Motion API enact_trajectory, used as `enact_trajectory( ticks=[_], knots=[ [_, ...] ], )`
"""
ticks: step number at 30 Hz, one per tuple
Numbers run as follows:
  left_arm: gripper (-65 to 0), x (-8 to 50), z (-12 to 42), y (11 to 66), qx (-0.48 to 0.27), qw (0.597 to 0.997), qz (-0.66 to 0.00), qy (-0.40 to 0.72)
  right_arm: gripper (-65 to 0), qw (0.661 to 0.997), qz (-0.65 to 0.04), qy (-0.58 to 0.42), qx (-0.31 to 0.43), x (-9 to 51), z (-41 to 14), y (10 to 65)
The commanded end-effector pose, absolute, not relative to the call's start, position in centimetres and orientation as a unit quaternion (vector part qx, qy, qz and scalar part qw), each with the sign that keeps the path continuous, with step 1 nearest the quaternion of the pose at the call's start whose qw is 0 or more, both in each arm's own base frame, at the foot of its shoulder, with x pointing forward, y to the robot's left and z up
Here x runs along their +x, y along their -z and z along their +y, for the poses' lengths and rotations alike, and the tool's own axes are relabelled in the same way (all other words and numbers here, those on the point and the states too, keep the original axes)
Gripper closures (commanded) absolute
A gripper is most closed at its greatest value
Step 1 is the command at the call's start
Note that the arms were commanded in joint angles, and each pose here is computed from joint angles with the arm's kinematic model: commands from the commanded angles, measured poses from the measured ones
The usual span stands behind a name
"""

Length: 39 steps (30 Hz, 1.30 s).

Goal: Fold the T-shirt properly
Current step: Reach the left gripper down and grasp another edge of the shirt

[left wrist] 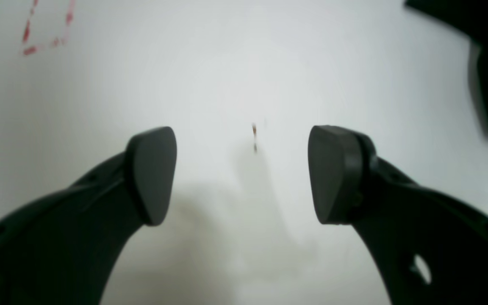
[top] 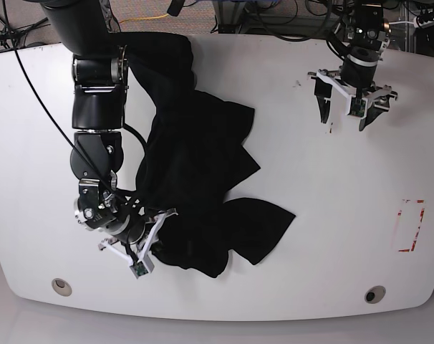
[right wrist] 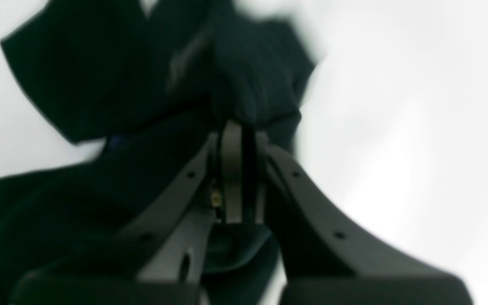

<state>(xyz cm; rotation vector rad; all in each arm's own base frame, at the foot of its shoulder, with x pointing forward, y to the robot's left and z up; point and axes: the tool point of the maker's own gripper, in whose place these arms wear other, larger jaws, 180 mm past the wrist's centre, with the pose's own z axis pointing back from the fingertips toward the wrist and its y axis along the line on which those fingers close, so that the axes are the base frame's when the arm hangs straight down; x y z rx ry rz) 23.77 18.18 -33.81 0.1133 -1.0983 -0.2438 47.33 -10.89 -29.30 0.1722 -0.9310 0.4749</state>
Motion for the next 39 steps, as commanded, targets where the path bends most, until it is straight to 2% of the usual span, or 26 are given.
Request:
enact_trajectory(
  ticks=[1, 8, 19, 30, 36, 38, 39],
  knots=[
    [-45.8, 24.4, 16.2, 33.5, 0.03, 0.836, -0.533, 0.13, 0.0, 0.829, -0.5, -0.244, 0.063, 48.1, -10.6, 23.7],
    [-45.8, 28.5, 10.9, 33.2, -0.016, 0.834, -0.525, 0.169, 0.0, 0.791, -0.548, -0.27, 0.028, 47.1, -10.2, 18.3],
    [-45.8, 35.1, 6.6, 36.0, -0.055, 0.847, -0.505, 0.158, 0.0, 0.777, -0.555, -0.298, 0.017, 46.7, -10.1, 17.4],
    [-45.8, 37.3, 1.6, 37.9, -0.087, 0.849, -0.479, 0.205, 0.0, 0.753, -0.584, -0.304, 0.004, 46.0, -9.8, 14.9],
    [-45.0, 37.4, 0.6, 40.4, -0.095, 0.866, -0.447, 0.203, 0.0, 0.744, -0.593, -0.307, -0.007, 45.6, -10.2, 14.0],
    [-42.1, 37.5, 0.7, 40.9, -0.094, 0.869, -0.44, 0.204, 0.0, 0.746, -0.59, -0.308, -0.009, 45.5, -10.4, 14.2],
    [-37.9, 37.5, 0.5, 41.1, -0.095, 0.871, -0.437, 0.206, 0.0, 0.745, -0.592, -0.309, -0.01, 45.4, -10.4, 14.1]
  ],
)
